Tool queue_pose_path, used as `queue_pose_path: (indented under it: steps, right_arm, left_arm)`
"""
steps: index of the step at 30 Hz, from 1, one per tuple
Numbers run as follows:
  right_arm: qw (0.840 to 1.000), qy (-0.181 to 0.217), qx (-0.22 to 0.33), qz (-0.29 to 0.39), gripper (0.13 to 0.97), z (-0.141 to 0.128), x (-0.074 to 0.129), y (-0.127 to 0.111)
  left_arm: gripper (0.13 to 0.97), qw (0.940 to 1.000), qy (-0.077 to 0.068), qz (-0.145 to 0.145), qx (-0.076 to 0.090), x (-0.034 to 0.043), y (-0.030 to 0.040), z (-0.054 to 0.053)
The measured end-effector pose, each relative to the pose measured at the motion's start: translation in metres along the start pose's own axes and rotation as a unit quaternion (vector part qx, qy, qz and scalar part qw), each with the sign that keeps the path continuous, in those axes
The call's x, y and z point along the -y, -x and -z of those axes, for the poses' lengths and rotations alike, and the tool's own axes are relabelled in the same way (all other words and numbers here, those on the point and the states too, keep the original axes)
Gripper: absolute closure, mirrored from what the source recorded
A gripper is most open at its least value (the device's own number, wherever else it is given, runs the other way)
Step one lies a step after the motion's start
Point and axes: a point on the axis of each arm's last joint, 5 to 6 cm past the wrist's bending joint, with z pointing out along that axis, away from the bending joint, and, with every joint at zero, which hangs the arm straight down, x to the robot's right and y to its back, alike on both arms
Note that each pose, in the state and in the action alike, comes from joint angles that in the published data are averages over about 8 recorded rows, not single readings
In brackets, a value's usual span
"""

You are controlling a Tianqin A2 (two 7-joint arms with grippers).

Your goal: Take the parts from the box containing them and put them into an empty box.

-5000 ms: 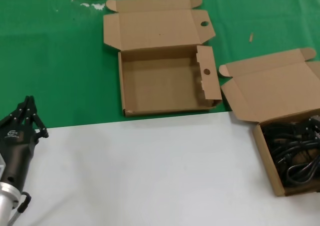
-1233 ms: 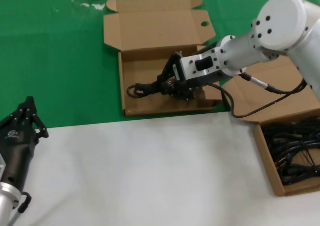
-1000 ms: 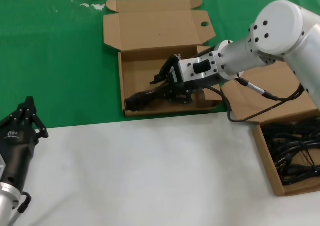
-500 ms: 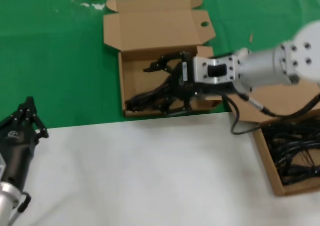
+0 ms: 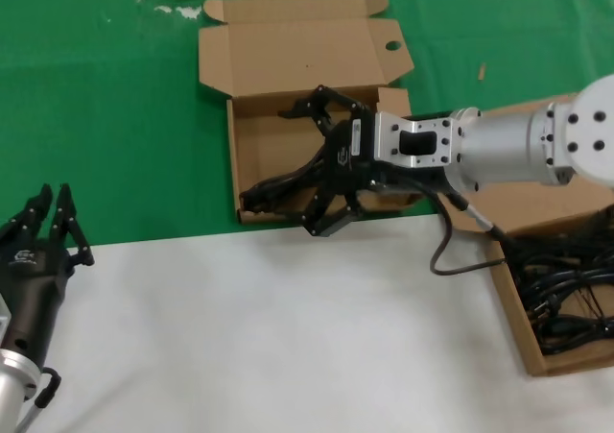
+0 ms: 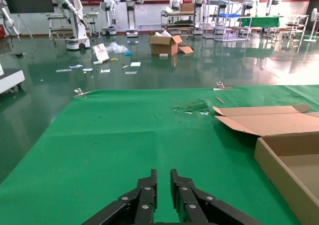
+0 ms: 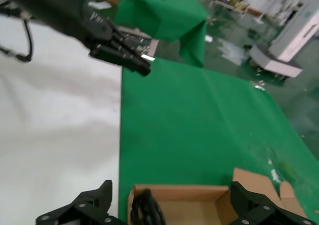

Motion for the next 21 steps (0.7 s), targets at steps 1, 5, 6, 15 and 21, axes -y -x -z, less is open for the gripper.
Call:
queue_pose_path:
  steps: [1, 5, 6, 15, 21]
  right_arm:
    - [1.000, -0.004, -0.005, -0.004, 0.362, -0.001, -0.001, 0.002]
    - [0.999, -0.021, -0.027, -0.023, 0.299, -0.003, -0.003, 0.011]
    - [0.999, -0.025, -0.033, -0.029, 0.284, -0.004, -0.004, 0.013]
    - [0.991, -0.059, -0.091, -0.082, 0.177, -0.007, -0.012, 0.036]
    - [0.981, -0.076, -0.132, -0.121, 0.134, -0.008, -0.018, 0.052]
  left_arm:
    - [0.913, 1.0000, 0.000, 0.000, 0.000, 0.0000, 0.0000, 0.000]
    - [0.875, 1.0000, 0.000, 0.000, 0.000, 0.0000, 0.0000, 0.000]
    - [0.865, 1.0000, 0.000, 0.000, 0.000, 0.0000, 0.0000, 0.000]
    - [0.721, 1.0000, 0.000, 0.000, 0.000, 0.0000, 0.0000, 0.000]
    - [0.590, 1.0000, 0.000, 0.000, 0.000, 0.0000, 0.0000, 0.000]
